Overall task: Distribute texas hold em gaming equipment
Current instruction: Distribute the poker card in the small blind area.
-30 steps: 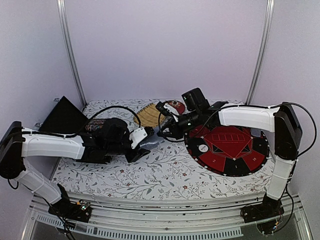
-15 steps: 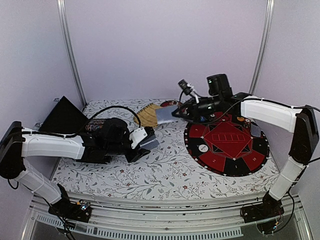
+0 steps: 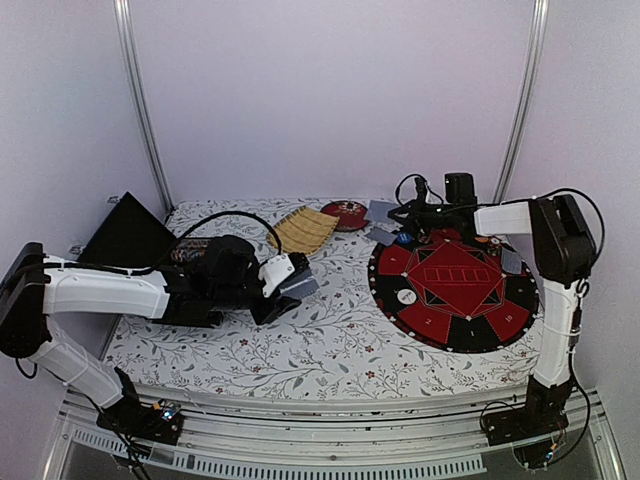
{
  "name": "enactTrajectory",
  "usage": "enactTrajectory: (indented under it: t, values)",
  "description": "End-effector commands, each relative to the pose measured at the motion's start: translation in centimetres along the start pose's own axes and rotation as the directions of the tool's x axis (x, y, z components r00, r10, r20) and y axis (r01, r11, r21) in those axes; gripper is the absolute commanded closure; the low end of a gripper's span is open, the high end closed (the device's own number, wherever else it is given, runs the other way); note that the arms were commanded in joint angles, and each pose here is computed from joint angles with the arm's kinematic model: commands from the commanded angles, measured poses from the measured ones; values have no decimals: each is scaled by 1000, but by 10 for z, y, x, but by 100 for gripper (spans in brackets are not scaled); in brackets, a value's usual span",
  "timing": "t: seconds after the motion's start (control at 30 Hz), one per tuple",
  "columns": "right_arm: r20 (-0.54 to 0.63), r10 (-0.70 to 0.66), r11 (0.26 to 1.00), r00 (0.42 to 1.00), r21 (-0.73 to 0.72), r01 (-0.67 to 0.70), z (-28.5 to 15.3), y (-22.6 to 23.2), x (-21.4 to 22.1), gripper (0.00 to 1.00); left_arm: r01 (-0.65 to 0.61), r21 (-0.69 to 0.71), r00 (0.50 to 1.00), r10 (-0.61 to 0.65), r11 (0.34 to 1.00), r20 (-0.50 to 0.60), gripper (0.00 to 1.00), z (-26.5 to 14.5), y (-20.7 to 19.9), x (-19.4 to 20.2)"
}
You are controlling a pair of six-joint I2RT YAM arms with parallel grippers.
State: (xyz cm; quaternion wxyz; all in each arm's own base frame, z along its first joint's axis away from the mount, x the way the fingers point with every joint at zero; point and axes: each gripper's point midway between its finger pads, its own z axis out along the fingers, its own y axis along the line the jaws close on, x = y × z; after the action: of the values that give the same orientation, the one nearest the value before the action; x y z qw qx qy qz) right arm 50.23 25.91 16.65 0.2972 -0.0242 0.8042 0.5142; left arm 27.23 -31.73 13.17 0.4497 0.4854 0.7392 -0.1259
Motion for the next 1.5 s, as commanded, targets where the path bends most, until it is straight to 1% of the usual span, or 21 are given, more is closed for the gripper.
enactTrajectory:
  t: [0.0,0.13,0.23,0.3,0.47,0.7,0.73,0.77,0.8,0.83,0.9,1.1,1.13,1.17,1.2,1.3,1.37,1.47]
  values:
    - [78,175,984,981,20,-177,26,-28,-25,99,14,-20,999,-13,1000,38,48,-5,8,-9]
    - [112,242,964,964,86,-253,42,-68,-26,98,17,-19,999,-17,1000,38,48,-6,8,-8]
    - [120,305,942,945,108,-318,49,-89,-22,98,15,-23,999,-14,1000,38,48,-6,8,-8]
    - [120,357,917,926,142,-372,55,-114,-8,98,15,-26,999,-14,1000,37,48,-7,8,-8]
    - [134,394,894,909,174,-413,57,-130,-1,98,14,-28,999,-13,1000,37,48,-7,9,-6]
    - [135,412,882,901,191,-431,61,-141,3,97,13,-26,999,-12,1000,38,48,-6,8,-6]
    - [134,414,880,900,192,-434,62,-141,4,94,13,-26,999,-12,1000,38,48,-6,8,-6]
    - [133,417,879,899,193,-436,62,-142,5,87,13,-27,999,-12,1000,37,48,-6,8,-6]
    - [133,420,877,898,194,-439,62,-143,5,77,11,-27,999,-10,1000,37,48,-6,8,-6]
    - [131,422,876,897,193,-441,62,-142,5,71,12,-29,999,-11,1000,35,48,-6,9,-6]
    - [127,421,879,898,186,-438,61,-138,4,64,12,-30,999,-11,999,36,48,-7,9,-6]
    - [147,373,900,916,182,-396,52,-119,-9,47,13,-28,999,-12,1000,34,48,-7,9,-5]
    - [151,362,904,920,183,-386,50,-116,-11,43,13,-27,999,-12,1000,36,48,-7,9,-5]
    - [153,359,903,921,190,-384,49,-118,-9,38,13,-27,999,-12,1000,36,48,-7,8,-6]
    - [167,335,915,927,176,-362,43,-103,-20,32,13,-27,999,-12,1000,36,48,-6,8,-6]
    - [171,308,925,936,176,-336,38,-91,-23,17,11,-29,999,-10,1000,38,48,-6,9,-7]
    - [172,300,927,938,181,-330,35,-88,-22,0,11,-28,999,-10,1000,39,48,-6,9,-7]
    - [176,296,927,939,183,-327,31,-83,-21,1,11,-27,999,-10,1000,39,48,-6,9,-7]
